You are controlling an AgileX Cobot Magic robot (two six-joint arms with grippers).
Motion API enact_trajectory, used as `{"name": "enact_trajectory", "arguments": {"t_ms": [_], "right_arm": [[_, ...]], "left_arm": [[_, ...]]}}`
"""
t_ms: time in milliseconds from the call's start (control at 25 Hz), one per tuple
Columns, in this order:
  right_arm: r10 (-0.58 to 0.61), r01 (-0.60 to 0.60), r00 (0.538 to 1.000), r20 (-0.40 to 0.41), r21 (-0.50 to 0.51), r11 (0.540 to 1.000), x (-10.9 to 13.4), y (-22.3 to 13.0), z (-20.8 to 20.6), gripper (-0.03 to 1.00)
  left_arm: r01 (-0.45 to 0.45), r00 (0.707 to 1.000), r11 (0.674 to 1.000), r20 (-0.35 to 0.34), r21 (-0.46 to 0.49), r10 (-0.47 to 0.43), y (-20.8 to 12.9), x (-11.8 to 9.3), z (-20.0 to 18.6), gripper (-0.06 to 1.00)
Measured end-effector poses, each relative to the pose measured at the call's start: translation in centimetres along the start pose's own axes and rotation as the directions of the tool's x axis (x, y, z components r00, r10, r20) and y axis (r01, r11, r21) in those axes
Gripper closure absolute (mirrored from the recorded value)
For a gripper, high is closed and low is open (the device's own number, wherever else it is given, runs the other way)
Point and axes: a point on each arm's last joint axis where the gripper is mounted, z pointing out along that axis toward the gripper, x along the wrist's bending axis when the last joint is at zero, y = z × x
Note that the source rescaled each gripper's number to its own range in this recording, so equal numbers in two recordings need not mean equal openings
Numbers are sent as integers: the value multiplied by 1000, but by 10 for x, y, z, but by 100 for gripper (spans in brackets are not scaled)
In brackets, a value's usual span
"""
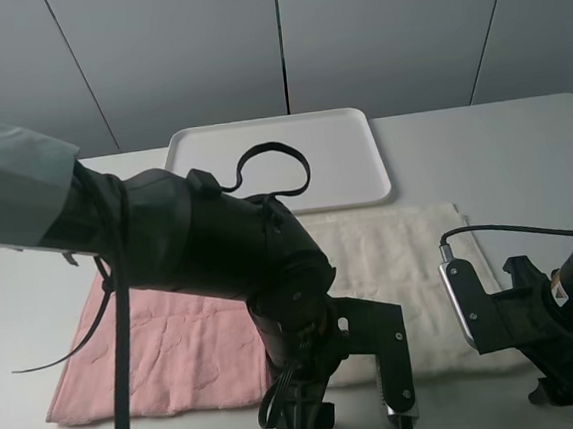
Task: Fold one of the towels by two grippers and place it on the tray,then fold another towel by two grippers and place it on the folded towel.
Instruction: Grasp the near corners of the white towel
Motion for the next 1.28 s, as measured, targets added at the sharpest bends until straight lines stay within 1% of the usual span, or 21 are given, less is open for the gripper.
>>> {"name": "enact_trajectory", "arguments": {"t_ms": [160, 320, 720, 960, 1000, 1080, 1200, 1280], "right_arm": [[35, -35, 999, 6, -3, 999, -1, 0, 1, 42], [42, -42, 999, 10, -6, 999, -1, 1, 1, 47], [45, -45, 999, 12, -7, 999, -1, 1, 1, 49], [45, -45, 999, 11, -7, 999, -1, 1, 1, 49], [45, -45, 999, 11, -7, 999, -1, 1, 1, 49], [47, -47, 999, 11, -7, 999, -1, 1, 1, 49], [47, -47, 999, 12, -9, 999, -1, 1, 1, 49], [49, -49, 999, 12, -9, 999, -1, 1, 1, 49]], "left_arm": [[2, 1000, 1000, 0, 0, -2, 0, 0, 0, -5], [2, 1000, 1000, 0, 0, -2, 0, 0, 0, -5], [1, 1000, 1000, -2, 1, -1, 0, 0, 0, -5], [20, 999, 1000, -28, 16, -19, 0, 1, 0, -5], [22, 999, 1000, -30, 18, -21, 0, 1, 0, -3], [25, 999, 1000, -30, 20, -24, -1, 1, 1, 5], [23, 999, 999, -29, 28, -23, -1, 1, 1, 25], [17, 999, 999, -32, 32, -16, -1, 1, 1, 34]]}}
